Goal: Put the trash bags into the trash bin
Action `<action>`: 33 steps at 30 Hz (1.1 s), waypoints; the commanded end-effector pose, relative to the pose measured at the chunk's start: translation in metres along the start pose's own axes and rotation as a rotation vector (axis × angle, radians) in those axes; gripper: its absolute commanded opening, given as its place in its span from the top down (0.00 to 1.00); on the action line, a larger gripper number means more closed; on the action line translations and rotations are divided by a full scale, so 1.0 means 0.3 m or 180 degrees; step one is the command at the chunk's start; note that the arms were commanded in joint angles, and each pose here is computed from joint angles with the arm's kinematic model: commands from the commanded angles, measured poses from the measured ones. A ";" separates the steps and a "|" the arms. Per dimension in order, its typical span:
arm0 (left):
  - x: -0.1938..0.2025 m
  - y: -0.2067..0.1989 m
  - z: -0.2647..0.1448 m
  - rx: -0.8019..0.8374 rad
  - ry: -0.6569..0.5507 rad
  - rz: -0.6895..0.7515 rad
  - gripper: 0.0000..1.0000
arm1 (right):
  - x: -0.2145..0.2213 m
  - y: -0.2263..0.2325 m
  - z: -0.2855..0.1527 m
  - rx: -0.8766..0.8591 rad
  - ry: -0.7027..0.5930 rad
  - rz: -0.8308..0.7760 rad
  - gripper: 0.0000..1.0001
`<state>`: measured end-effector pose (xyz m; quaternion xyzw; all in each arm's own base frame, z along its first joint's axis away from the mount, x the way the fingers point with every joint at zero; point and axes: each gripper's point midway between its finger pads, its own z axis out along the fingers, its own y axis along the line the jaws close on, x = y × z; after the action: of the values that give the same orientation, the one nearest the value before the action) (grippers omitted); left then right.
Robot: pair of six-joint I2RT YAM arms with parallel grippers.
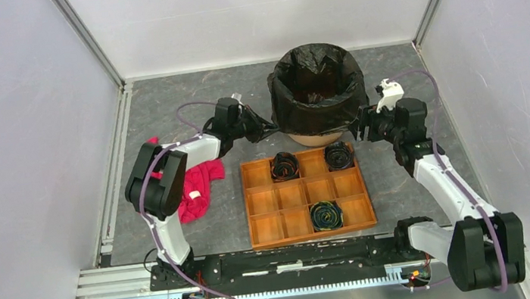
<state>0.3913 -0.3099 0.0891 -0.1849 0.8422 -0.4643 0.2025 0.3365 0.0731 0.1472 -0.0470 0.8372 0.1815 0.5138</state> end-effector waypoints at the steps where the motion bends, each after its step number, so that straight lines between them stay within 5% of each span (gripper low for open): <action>1: -0.072 -0.094 -0.063 -0.0051 -0.0241 0.0523 0.98 | -0.079 -0.092 -0.075 0.0624 0.0102 -0.0236 0.25; 13: -0.110 -0.132 -0.140 -0.0115 -0.0506 0.0850 0.98 | -0.234 0.065 -0.082 -0.0128 -0.0362 -0.0371 0.18; 19: -0.107 -0.171 -0.180 -0.0096 -0.0512 0.0985 0.83 | -0.111 0.071 0.054 -0.0454 -0.0140 -0.0134 0.64; 23: -0.107 -0.160 -0.229 -0.0209 -0.0558 0.1138 0.80 | 0.000 0.061 0.055 -0.0448 0.0021 0.0017 0.67; 25: -0.091 -0.162 -0.253 -0.0231 -0.0502 0.1189 0.75 | -0.004 0.050 0.030 -0.0334 0.0086 -0.0021 0.65; 29: -0.076 -0.179 -0.306 -0.0203 -0.0495 0.1322 0.47 | -0.074 0.018 -0.056 -0.0003 0.0106 -0.0259 0.35; 33: -0.080 -0.185 -0.363 -0.0273 -0.0529 0.1449 0.24 | -0.197 -0.022 -0.160 0.0430 -0.0028 -0.0491 0.18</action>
<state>0.3719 -0.2646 0.1809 -0.0700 0.8591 -0.3785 0.3374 0.3222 0.0708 0.1543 -0.0719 0.8589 0.1677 0.4785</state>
